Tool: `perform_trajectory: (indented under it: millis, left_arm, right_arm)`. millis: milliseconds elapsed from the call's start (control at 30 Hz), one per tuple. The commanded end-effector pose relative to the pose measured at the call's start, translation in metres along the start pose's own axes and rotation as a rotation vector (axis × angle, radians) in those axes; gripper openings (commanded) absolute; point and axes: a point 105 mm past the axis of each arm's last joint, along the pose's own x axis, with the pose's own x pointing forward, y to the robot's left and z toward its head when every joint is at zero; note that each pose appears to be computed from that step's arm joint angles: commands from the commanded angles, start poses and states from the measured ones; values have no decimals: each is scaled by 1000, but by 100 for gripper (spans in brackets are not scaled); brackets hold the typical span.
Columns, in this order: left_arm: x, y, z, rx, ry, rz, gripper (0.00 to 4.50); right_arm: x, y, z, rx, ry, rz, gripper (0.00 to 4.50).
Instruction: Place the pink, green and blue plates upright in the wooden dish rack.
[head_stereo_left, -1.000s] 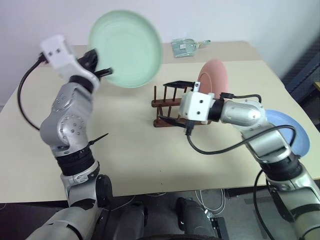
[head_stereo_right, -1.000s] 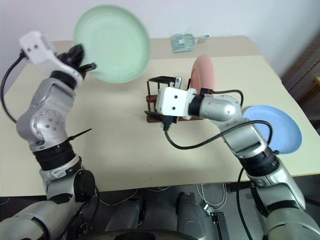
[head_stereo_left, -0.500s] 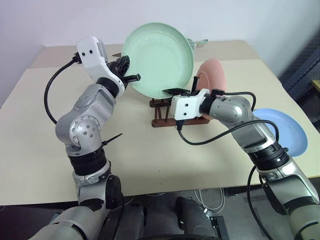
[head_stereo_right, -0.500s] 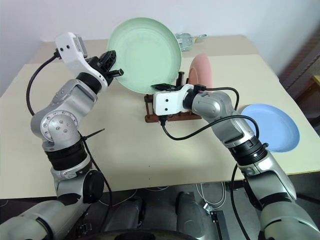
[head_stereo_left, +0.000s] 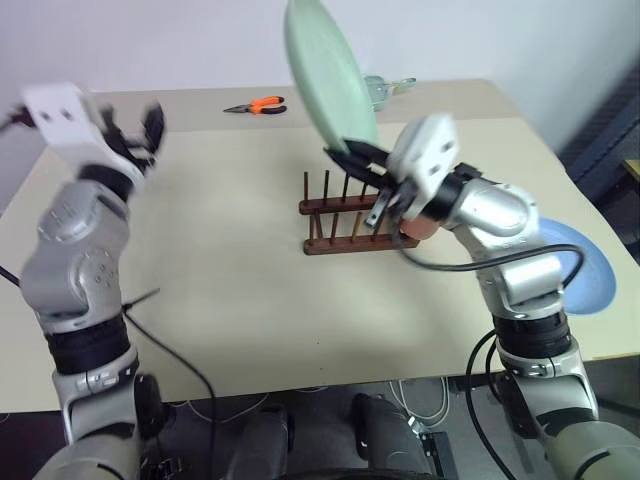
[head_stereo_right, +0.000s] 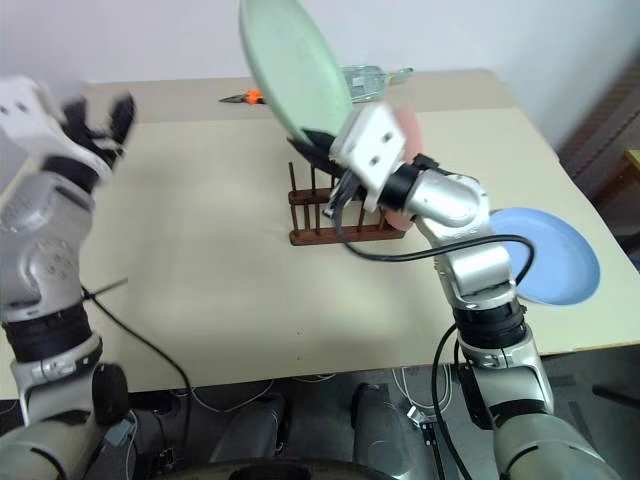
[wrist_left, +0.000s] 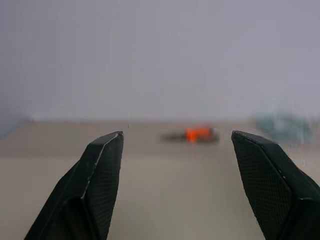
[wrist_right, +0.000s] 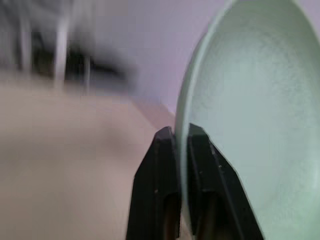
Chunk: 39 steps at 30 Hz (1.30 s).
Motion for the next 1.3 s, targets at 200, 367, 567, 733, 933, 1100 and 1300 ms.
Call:
perform_trajectory:
  millis: [200,367,567,733,933,1100,1300]
  left_arm:
    - [-72,-123,-71,55,248,-747,352]
    - [-85,-143,-72,-7,262,-842,352]
    - [-92,-156,-71,-6,260,-886,352]
    - [-89,-157,-66,-12,244,-884,357]
    - [-87,-160,-64,-10,234,-896,357]
    - [-85,-165,-65,1,234,-922,357]
    - [-79,-176,-68,10,227,-964,357]
  right_arm:
    - [-17,-13,1,426,-8,-123,0]
    - [-21,-28,-11,537,8,-222,0]
    - [-25,-44,-28,650,45,-311,0]
    - [-26,-48,-34,670,72,-333,101]
    - [-27,-57,-6,304,91,-333,290]
    - [-56,-61,38,12,95,-262,290]
    - [-137,-94,43,-13,206,-485,447]
